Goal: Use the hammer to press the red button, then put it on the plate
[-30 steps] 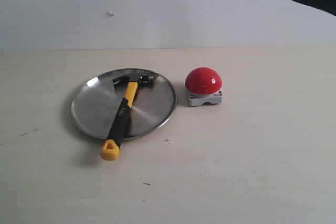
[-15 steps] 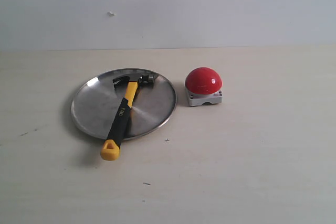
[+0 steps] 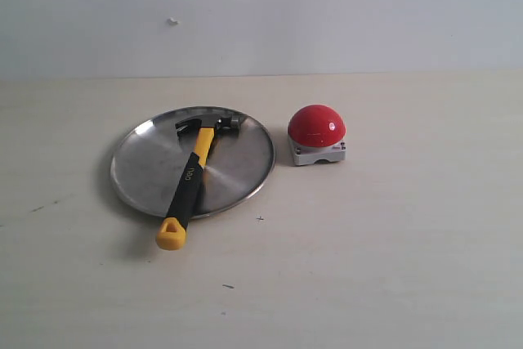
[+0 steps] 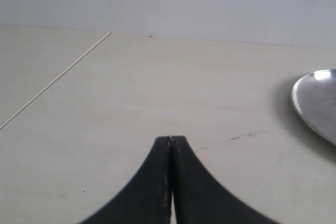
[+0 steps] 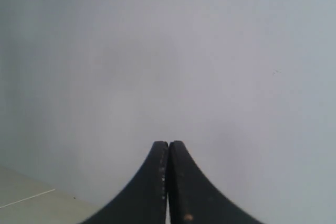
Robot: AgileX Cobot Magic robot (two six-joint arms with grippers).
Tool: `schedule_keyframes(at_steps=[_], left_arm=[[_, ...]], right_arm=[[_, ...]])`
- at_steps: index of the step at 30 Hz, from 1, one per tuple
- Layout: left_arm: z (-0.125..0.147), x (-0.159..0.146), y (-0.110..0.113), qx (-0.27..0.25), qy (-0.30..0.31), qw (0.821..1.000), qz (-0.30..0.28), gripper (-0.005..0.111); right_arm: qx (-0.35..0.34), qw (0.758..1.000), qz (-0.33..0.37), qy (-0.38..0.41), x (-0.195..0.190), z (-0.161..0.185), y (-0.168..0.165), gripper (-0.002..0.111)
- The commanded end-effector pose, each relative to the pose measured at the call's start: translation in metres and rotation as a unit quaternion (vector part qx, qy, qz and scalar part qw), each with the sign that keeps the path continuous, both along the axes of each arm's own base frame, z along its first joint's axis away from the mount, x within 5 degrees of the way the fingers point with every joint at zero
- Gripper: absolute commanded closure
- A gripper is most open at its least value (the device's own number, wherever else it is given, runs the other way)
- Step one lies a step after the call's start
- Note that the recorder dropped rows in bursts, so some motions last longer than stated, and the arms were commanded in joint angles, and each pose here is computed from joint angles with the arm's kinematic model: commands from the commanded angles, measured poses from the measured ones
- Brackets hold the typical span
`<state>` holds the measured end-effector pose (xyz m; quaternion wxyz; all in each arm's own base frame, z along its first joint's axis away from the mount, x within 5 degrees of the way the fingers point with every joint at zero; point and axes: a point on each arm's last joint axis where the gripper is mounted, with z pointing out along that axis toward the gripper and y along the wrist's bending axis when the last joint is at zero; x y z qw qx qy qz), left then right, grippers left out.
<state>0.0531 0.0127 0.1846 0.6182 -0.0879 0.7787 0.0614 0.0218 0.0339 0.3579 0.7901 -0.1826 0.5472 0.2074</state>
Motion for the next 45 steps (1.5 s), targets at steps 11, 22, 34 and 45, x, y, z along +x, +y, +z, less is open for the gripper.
schedule_keyframes(at_steps=[11,22,34,45], left_arm=[[0.001,0.0,0.0,0.003,-0.004,1.0,0.002,0.107],[0.001,0.0,0.0,0.003,-0.004,1.0,0.002,0.107],[0.001,0.0,0.0,0.003,-0.004,1.0,0.002,0.107],[0.001,0.0,0.0,0.003,-0.004,1.0,0.002,0.107]], right_arm=[[-0.048,0.965,-0.171,0.193,0.036,-0.09,-0.022,0.108],[-0.038,0.937,-0.262,0.227,0.029,-0.131,-0.034,0.108],[-0.041,0.92,-0.268,0.284,0.034,-0.173,-0.035,0.108],[-0.039,0.92,-0.268,0.284,0.034,-0.173,-0.035,0.108]])
